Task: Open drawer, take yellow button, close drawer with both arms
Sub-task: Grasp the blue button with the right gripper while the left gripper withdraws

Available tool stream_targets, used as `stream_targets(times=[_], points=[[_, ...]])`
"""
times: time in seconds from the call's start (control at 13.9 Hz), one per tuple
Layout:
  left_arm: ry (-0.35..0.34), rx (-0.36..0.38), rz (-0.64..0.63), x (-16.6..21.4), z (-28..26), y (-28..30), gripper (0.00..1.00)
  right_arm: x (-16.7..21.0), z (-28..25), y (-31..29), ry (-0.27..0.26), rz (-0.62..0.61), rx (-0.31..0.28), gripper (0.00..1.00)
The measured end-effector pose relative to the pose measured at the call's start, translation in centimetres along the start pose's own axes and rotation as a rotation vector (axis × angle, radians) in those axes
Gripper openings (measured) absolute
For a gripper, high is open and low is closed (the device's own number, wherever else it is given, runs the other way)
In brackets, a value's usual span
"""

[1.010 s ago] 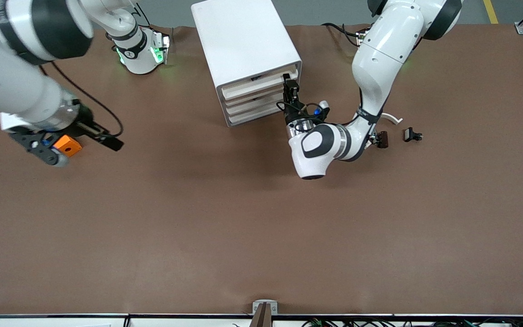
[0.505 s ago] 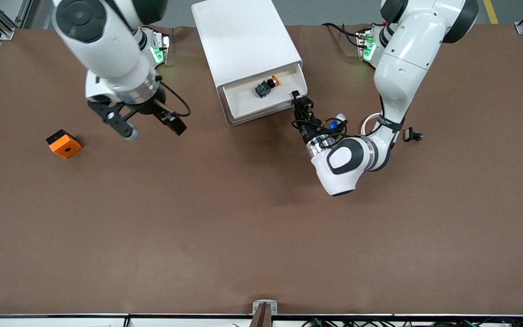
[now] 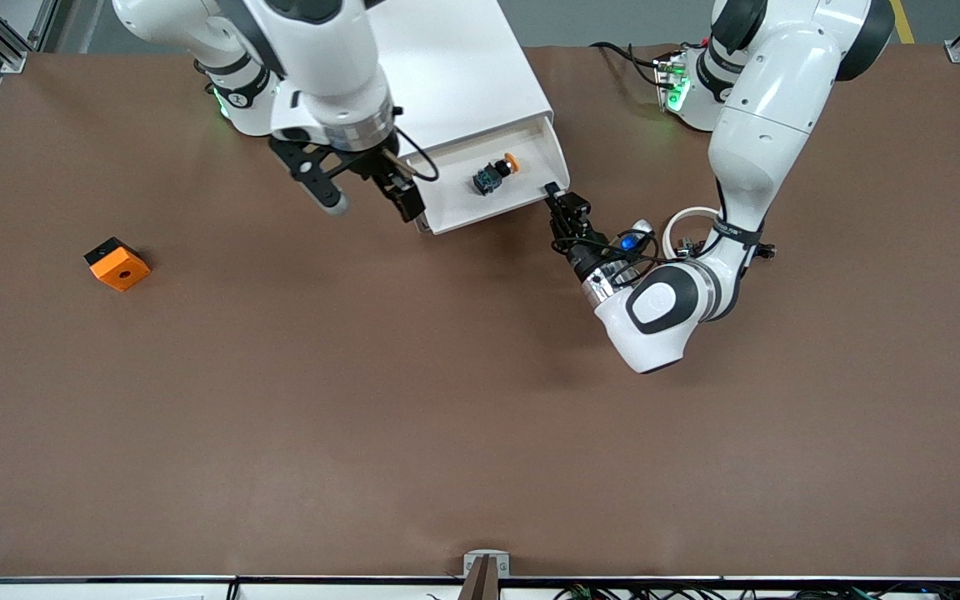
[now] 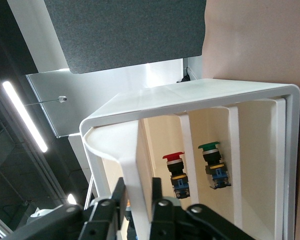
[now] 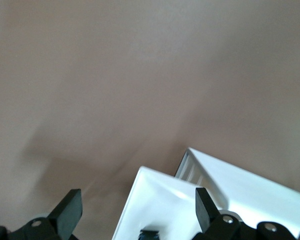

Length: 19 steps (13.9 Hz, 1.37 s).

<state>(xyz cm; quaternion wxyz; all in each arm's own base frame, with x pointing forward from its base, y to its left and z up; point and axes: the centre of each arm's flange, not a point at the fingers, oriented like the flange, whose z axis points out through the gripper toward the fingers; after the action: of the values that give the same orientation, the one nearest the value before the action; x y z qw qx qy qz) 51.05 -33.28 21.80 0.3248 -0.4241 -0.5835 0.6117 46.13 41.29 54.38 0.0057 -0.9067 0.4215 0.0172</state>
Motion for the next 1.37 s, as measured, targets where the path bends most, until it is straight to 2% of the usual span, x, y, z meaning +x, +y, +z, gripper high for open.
stream_targets(times=[0.22,0.29,0.36,0.43,0.5,0.72,0.87,1.15,1.37], points=[[-0.008,-0.005,-0.001,0.3,-0.3,0.5,0.61,-3.6,2.2,-0.7,0.016,0.056,-0.021,1.0],[-0.01,-0.007,0.004,0.3,-0.4,0.6,0.73,-4.4,3.1,-0.9,0.019,0.059,-0.033,1.0],[-0.011,-0.012,0.014,0.2,-0.5,0.5,0.8,-5.0,3.9,-1.0,0.022,0.056,-0.045,1.0],[-0.013,-0.021,0.03,-0.1,-0.8,0.2,0.93,-5.5,4.8,-1.2,0.025,0.048,-0.056,1.0],[-0.016,-0.034,0.056,-0.3,-1.4,-0.3,1.0,-6.0,5.5,-1.4,0.027,0.041,-0.066,1.0],[-0.023,-0.097,0.196,-1.0,-4.1,-2.5,1.0,-7.5,7.0,-1.7,0.029,0.019,-0.082,1.0],[0.001,-0.165,0.329,-0.7,-6.6,-4.0,1.0,-9.3,8.3,-1.8,0.031,-0.007,-0.093,1.0],[0.127,-0.326,0.667,1.0,-11.4,-6.5,1.0,-12.5,11.0,-3.1,0.028,-0.047,-0.047,1.0],[0.28,-0.464,0.89,2.4,-14.3,-7.2,1.0,-13.0,12.2,-3.7,0.026,-0.08,-0.034,1.0]])
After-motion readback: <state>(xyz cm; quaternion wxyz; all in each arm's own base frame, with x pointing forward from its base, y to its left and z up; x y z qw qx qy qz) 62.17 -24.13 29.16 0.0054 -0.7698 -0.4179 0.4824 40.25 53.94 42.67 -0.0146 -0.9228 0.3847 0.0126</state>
